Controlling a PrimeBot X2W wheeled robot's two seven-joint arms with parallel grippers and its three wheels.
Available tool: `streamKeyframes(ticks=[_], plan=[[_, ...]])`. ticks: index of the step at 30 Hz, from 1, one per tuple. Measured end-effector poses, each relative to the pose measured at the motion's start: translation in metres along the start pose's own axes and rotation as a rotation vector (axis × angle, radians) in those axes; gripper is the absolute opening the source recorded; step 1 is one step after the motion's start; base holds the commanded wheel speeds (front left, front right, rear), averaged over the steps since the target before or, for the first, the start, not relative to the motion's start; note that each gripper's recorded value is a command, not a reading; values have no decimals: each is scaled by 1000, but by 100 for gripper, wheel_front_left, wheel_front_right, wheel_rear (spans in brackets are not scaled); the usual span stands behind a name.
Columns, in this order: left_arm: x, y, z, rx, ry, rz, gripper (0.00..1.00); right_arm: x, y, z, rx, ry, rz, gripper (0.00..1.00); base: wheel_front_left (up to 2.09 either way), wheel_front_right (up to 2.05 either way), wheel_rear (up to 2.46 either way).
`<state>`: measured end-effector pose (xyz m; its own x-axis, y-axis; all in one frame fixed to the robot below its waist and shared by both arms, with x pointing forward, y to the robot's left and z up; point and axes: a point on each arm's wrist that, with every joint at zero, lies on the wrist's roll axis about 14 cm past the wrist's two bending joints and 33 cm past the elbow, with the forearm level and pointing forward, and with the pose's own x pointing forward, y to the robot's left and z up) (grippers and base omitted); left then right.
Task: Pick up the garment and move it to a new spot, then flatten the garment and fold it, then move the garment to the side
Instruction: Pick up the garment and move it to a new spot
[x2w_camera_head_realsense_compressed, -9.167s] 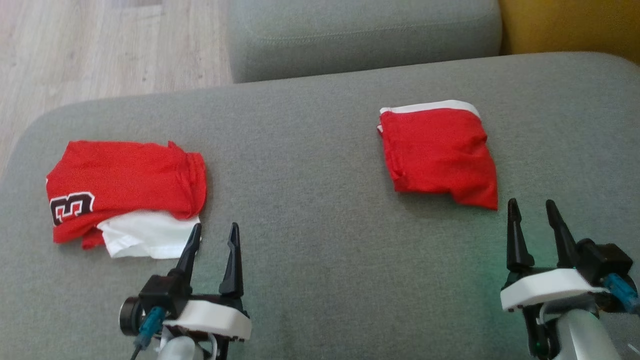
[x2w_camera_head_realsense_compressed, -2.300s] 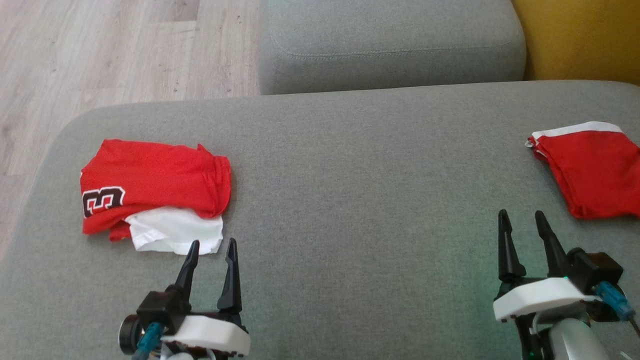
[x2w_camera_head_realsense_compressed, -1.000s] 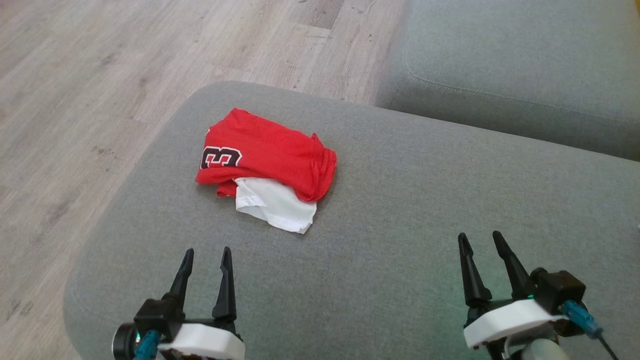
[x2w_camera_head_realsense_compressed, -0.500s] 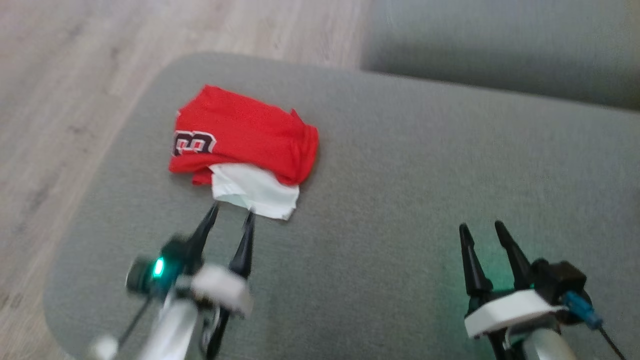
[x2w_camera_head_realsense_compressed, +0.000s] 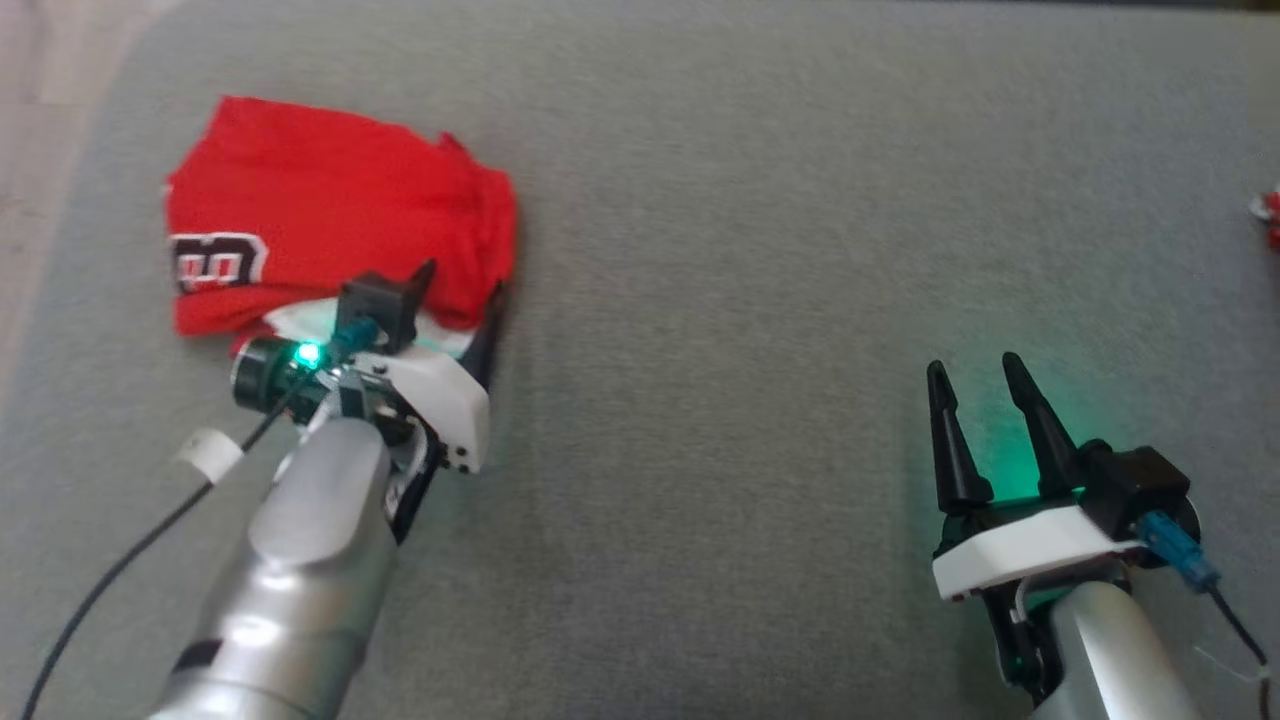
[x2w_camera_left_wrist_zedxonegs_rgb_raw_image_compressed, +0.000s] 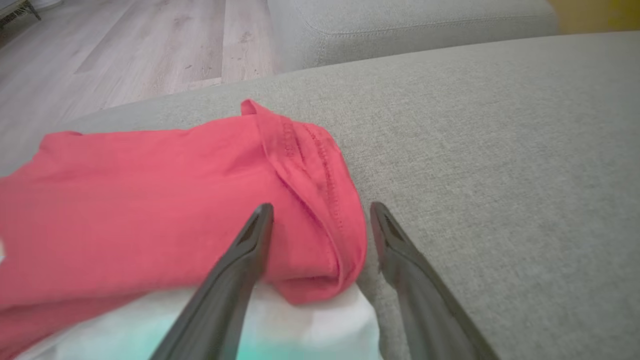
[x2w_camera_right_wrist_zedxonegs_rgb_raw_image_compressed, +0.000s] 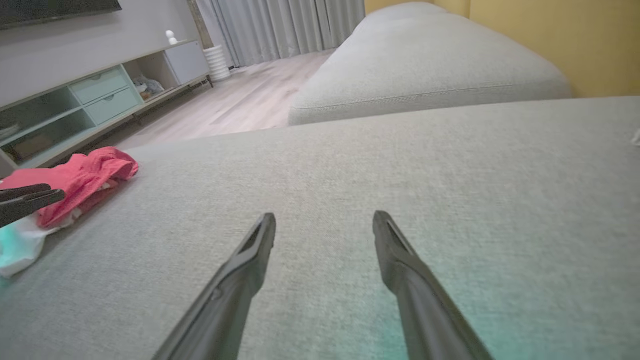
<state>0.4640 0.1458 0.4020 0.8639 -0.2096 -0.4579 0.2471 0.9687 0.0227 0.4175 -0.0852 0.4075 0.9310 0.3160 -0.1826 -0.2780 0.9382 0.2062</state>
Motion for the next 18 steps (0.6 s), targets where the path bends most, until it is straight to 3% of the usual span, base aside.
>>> streamKeyframes(ticks=[8,9,11,18], plan=[[26,-7,-23,14,87,-26,100,-8,-23,-12,9,32,-67,100,0,0,0],[27,-7,-23,13,88,-26,81,-8,-24,-11,8,30,-70,100,0,0,0],[28,-5,-21,16,82,-21,0,-7,-24,-8,6,22,-69,100,0,0,0],[23,-7,14,25,-78,-23,0,-11,-21,1,-4,-1,-63,100,0,0,0]])
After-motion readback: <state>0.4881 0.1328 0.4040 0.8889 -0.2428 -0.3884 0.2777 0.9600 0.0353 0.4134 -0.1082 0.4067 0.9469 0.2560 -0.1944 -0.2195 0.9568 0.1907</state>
